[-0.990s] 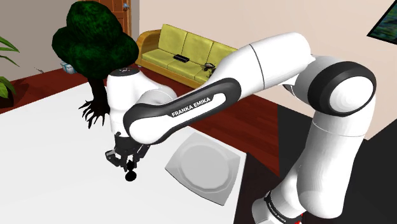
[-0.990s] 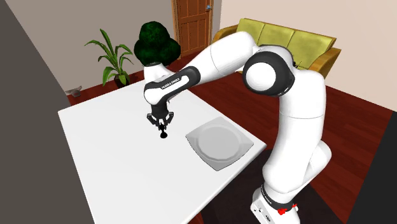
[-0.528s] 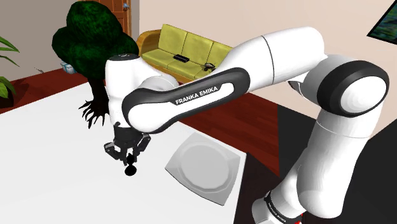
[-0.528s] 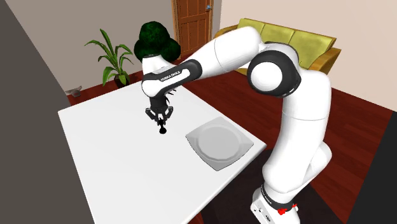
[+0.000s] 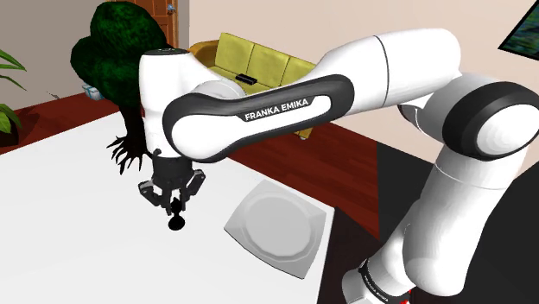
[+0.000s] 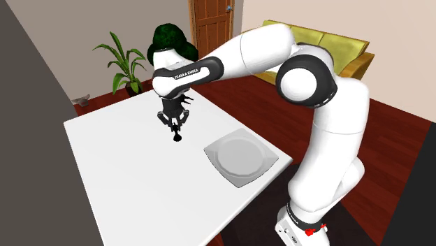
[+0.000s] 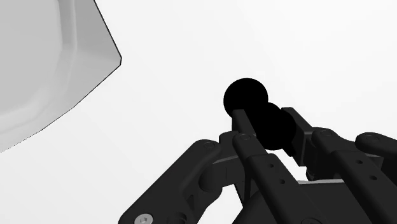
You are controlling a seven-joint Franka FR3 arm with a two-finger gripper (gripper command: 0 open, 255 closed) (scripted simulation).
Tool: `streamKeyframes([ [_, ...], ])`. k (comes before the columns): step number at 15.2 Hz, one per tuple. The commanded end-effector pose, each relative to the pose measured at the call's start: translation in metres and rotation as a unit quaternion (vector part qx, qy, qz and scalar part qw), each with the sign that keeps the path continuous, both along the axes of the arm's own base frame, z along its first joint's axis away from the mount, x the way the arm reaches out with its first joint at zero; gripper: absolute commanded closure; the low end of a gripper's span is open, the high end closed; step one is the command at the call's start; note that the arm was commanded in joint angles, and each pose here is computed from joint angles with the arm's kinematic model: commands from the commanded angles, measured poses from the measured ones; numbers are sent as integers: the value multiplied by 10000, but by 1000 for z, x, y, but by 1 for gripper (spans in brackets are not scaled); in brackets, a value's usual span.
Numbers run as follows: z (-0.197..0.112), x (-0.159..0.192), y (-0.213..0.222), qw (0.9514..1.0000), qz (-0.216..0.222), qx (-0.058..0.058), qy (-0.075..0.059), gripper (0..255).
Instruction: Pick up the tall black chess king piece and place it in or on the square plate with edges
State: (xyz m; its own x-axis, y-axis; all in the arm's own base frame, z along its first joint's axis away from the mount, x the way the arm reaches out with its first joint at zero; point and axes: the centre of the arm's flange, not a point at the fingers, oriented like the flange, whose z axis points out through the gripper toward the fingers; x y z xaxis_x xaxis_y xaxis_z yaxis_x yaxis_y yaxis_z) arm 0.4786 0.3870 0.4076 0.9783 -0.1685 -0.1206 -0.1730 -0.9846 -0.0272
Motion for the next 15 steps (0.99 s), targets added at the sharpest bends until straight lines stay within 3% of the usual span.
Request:
streamKeyframes([
  [1,11,1,0,10000,0,-1,2,255],
  [15,21,-76,-154,10000,0,-1,2,255],
])
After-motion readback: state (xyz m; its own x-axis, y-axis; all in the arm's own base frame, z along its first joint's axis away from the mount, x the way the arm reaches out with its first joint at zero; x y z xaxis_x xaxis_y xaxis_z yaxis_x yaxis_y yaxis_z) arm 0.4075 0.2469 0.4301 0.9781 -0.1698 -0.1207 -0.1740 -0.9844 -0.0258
